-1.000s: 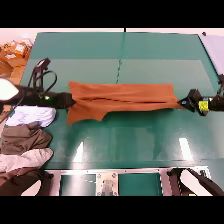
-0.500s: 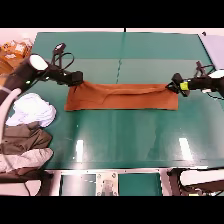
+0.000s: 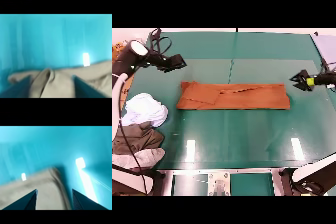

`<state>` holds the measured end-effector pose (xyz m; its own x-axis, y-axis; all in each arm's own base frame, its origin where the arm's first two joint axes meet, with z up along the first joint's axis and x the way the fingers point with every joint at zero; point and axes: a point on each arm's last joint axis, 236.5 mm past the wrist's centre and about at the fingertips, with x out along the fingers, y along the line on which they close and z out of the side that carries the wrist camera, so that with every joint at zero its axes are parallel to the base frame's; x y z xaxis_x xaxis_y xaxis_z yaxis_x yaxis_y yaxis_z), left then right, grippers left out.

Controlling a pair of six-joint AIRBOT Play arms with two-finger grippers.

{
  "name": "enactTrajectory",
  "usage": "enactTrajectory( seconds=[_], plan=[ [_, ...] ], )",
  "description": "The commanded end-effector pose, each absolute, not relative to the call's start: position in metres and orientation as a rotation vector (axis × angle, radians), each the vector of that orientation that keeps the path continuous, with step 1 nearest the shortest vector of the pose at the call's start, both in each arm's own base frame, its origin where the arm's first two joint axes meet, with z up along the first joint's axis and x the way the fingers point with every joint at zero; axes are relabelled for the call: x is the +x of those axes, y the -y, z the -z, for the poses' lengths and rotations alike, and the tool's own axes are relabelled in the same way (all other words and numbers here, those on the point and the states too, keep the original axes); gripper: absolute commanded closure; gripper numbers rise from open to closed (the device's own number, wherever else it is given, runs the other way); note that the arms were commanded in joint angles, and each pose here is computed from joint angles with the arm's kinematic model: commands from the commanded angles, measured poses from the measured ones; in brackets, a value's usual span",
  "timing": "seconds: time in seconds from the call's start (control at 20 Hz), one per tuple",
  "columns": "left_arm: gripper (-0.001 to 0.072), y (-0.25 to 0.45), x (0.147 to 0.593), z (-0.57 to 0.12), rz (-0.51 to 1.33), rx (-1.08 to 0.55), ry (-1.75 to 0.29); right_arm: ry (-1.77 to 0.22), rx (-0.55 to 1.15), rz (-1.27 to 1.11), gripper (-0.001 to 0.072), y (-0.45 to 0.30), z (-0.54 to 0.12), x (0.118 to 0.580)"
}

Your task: Fold the shirts.

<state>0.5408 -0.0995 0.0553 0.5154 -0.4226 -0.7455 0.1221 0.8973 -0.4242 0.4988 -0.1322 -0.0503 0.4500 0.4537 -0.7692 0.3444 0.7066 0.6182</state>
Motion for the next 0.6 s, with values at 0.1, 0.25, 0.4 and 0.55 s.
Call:
enactTrajectory(
  seconds=[0.1, 0.25, 0.4, 0.55],
  plan=[
    [0.0675, 0.099, 0.507, -0.049, 0.391, -0.31, -1.136, -1.301, 0.881, -0.213, 0.0214, 0.14, 0.096, 0.441],
    [0.0675, 0.115, 0.507, -0.05, 0.416, -0.293, -1.128, -1.353, 0.893, -0.3, 0.0214, 0.104, 0.119, 0.441],
    [0.0675, 0.139, 0.505, -0.05, 0.453, -0.268, -1.121, -1.375, 0.852, -0.402, 0.024, 0.06, 0.121, 0.452],
    [0.0675, 0.169, 0.5, -0.052, 0.5, -0.237, -1.111, -1.388, 0.779, -0.494, 0.0698, 0.036, 0.103, 0.46]
  ],
)
